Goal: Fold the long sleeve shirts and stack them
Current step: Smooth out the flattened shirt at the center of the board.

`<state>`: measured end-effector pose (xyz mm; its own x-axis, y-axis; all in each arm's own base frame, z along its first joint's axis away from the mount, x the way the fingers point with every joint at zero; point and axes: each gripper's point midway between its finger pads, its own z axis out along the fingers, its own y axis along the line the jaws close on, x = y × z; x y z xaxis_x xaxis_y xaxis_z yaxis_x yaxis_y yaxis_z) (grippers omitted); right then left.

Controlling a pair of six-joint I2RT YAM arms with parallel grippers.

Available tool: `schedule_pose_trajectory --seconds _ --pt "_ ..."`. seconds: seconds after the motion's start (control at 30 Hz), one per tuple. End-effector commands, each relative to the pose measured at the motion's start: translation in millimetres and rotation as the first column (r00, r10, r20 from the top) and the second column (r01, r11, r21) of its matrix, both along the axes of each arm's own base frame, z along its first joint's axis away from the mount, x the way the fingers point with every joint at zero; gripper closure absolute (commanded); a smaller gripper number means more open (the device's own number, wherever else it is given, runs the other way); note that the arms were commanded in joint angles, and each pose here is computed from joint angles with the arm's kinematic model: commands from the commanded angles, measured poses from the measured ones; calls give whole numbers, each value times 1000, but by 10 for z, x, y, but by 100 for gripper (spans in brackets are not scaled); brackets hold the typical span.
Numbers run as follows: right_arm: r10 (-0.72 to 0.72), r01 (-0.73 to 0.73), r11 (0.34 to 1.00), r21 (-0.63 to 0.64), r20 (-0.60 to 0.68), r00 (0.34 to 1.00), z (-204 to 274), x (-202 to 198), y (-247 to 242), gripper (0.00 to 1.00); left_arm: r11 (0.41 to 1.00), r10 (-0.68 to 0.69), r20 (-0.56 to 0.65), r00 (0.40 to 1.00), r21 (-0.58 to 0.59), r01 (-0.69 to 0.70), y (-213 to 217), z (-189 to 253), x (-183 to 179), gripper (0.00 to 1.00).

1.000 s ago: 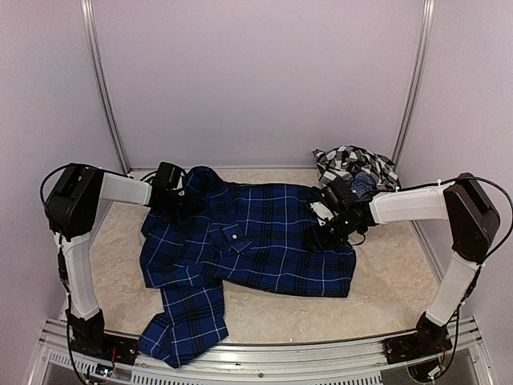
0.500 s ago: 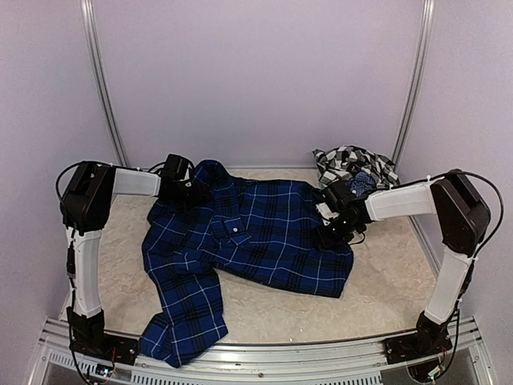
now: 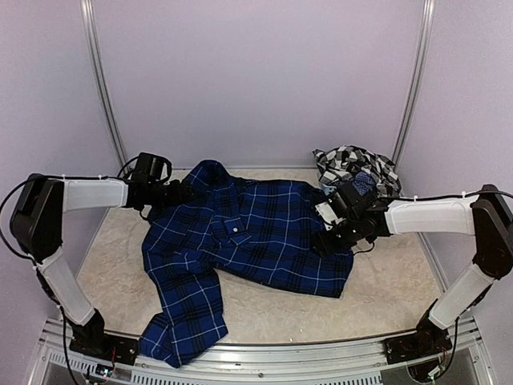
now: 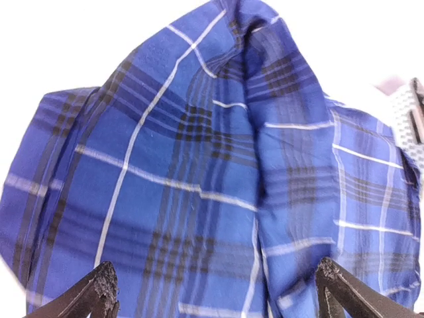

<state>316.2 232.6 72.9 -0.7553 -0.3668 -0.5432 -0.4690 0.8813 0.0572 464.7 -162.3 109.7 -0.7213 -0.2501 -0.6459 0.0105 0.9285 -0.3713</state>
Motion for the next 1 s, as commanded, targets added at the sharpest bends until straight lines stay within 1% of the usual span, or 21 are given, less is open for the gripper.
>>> schedule_pose_trajectory --seconds 0.0,0.13,0.3,0.37,0.47,0.57,0.67,0.87,0.97 --pt "39 -37 998 54 -43 998 -78 -326 176 38 999 -26 -15 1000 -35 25 -64 -43 -515 1" --pt "71 -61 994 87 -116 991 -241 -596 302 39 996 -63 -69 996 -66 58 -184 -248 -1040 2" --pt "26 -23 1000 14 -193 981 -520 -791 174 40 997 -58 -128 990 -55 52 -111 -465 -1464 2" --pt "-6 1 1000 -21 -210 978 -583 -839 73 41 998 -52 -149 987 -53 44 -60 -534 -1567 2" --pt "-84 59 991 -123 -211 974 -647 -859 -160 41 998 -44 -175 984 -40 37 2 -621 -1685 3" --pt "-161 106 966 -238 -227 961 -713 -918 -415 41 999 -39 -214 976 -16 37 54 -747 -1772 3" --pt "-212 130 945 -299 -260 942 -770 -993 -599 41 998 -61 -268 961 -5 62 38 -874 -1866 3" --pt "-240 134 937 -322 -317 917 -741 -1179 -728 40 991 -110 -351 930 35 131 -52 -1026 -2144 5" --pt "-248 140 938 -316 -333 910 -716 -1207 -726 39 983 -143 -401 905 50 178 -132 -1112 -2370 6"
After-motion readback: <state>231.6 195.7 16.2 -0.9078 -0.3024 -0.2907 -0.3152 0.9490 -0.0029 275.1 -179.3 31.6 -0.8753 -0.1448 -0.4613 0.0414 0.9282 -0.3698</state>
